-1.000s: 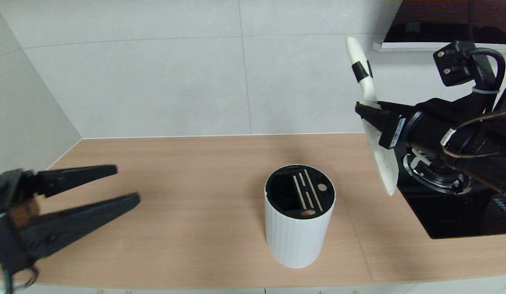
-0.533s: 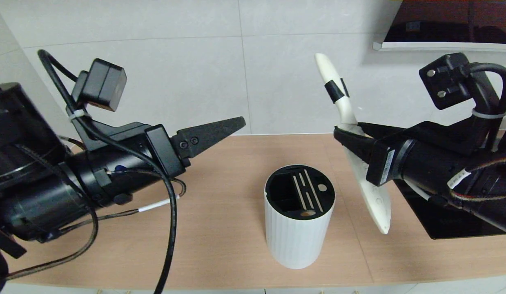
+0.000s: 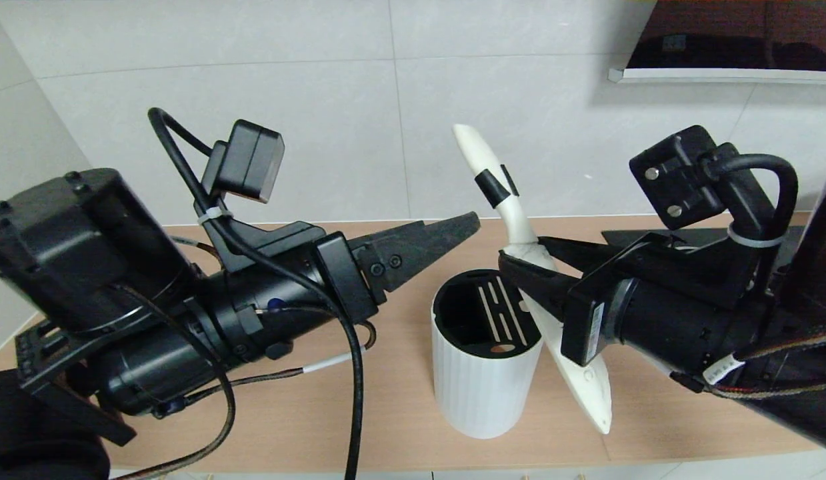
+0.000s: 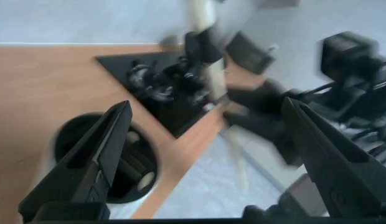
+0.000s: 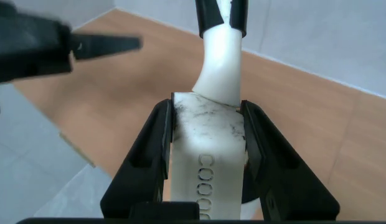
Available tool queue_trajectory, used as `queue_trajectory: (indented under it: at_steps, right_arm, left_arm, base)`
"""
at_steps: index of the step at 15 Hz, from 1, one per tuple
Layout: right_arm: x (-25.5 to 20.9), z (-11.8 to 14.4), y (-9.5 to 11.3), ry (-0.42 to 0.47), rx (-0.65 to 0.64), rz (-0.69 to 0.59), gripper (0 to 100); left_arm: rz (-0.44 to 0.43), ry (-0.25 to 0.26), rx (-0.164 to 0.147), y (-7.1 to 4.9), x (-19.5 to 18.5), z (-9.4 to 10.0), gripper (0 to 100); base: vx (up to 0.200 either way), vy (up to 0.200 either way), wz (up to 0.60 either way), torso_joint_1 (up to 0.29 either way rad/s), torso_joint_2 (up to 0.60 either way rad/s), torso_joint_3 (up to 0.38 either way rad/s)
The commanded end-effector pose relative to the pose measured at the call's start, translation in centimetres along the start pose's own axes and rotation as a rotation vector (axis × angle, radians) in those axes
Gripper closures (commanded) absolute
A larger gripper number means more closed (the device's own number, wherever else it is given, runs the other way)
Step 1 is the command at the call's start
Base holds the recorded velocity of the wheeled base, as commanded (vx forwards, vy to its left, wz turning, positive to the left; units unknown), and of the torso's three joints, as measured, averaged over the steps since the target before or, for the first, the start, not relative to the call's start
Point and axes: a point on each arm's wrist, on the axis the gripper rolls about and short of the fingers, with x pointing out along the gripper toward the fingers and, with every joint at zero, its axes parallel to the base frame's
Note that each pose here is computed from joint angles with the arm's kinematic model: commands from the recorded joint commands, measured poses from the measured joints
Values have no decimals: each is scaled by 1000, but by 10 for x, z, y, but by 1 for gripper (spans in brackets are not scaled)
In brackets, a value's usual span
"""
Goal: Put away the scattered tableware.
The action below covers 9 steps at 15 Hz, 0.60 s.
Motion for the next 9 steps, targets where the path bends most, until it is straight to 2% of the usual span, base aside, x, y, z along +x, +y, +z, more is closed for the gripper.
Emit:
queue_trajectory:
  at_steps: [1,3,5,9]
  right_arm:
    - [10,-13,7,48,-15,13,100]
    - [13,-17,16,54,-14,44,100]
    - [10,-16,21,48,18,65,100]
    - [8,-19,25,55,14,81,100]
  left_arm:
    - [-16,1,-7,1,13,-13,0]
    - [-8,-19,-6,2,21,-21,0]
    - [-9,-18,-7,4,24,-25,0]
    - [-14,-31,-3,2,24,-21,0]
  base:
    - [0,0,0,0,0,0]
    - [0,0,0,0,0,0]
    - [0,0,0,0,0,0]
    - [0,0,0,0,0,0]
